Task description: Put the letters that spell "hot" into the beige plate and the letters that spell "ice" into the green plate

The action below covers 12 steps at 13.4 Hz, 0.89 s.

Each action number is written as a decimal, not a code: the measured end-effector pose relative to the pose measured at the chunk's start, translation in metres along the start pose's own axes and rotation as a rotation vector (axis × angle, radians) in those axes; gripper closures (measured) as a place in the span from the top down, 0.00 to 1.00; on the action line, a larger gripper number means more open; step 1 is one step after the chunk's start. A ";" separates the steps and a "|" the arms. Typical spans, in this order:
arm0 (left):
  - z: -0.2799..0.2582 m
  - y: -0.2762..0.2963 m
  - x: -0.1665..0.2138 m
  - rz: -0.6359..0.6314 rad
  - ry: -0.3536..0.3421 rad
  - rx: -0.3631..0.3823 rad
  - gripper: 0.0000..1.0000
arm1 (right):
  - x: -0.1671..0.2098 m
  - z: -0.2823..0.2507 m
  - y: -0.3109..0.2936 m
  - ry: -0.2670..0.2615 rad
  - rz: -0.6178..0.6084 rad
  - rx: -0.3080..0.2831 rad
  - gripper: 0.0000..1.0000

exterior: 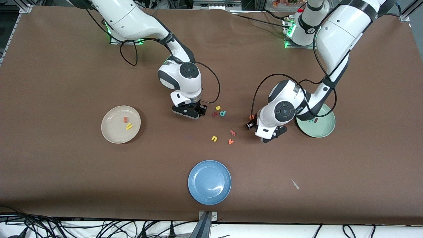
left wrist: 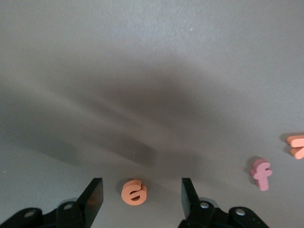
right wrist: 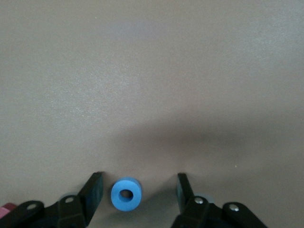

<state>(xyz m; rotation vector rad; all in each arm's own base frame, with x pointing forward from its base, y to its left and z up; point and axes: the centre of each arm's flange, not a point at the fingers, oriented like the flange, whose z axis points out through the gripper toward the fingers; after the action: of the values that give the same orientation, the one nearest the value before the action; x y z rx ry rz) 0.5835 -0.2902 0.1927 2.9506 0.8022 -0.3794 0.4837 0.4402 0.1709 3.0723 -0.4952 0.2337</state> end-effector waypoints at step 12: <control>0.026 -0.002 -0.018 -0.007 -0.025 0.047 0.48 | 0.045 -0.010 0.017 0.046 0.019 0.004 0.25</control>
<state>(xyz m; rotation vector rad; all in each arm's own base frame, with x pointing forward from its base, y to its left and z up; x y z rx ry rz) 0.5613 -0.3004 0.1717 2.9810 0.8118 -0.4410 0.5192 0.4100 0.1872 3.0591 -0.5227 0.3051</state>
